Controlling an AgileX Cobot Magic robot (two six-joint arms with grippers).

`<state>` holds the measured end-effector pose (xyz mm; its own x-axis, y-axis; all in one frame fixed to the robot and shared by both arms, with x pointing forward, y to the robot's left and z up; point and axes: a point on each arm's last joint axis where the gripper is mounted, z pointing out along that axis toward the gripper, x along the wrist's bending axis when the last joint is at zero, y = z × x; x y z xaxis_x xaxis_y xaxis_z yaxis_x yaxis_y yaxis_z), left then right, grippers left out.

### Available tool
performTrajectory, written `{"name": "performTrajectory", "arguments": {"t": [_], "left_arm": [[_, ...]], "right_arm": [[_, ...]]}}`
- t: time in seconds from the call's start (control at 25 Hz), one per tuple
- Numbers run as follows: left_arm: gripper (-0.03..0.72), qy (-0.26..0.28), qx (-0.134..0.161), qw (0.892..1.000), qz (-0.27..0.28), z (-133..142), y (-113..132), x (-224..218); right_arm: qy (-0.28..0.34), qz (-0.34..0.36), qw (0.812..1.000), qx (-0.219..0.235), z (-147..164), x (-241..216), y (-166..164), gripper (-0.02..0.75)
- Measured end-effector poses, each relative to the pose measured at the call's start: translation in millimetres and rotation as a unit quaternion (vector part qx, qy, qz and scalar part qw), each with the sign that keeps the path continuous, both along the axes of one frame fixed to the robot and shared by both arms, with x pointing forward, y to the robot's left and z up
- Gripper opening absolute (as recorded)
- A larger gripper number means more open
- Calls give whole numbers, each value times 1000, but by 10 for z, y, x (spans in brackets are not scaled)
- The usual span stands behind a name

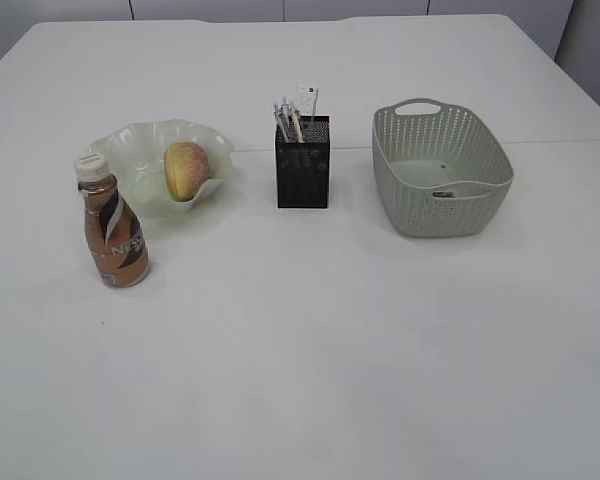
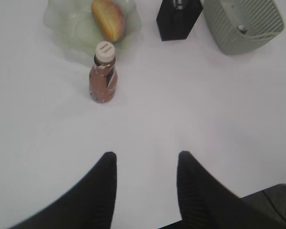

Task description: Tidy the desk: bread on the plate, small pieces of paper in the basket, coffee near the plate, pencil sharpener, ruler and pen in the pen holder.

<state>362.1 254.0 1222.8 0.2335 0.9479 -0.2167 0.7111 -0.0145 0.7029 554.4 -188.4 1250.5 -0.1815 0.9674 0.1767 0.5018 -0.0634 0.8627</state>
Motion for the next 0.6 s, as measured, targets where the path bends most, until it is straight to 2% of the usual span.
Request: {"name": "performTrajectory", "arguments": {"t": [0.12, 0.2, 0.36, 0.52, 0.6], "left_arm": [[307, -34, -27, 999, -11, 102, 51, -298], [307, -58, -35, 998, -15, 150, 97, -473], [307, -120, -32, 992, -28, 220, 207, -843], [307, -193, -21, 980, -36, 255, 350, -1274], [307, -229, -12, 973, -42, 250, 417, -1481]], "right_arm": [[30, 1, 999, -17, 112, -285, -108, 395], [30, 8, 999, -30, 196, -465, -176, 395], [-10, 19, 999, -39, 409, -971, -361, 395], [-75, 21, 997, -28, 552, -1659, -615, 395], [-99, 24, 994, -30, 516, -1984, -735, 395]]}}
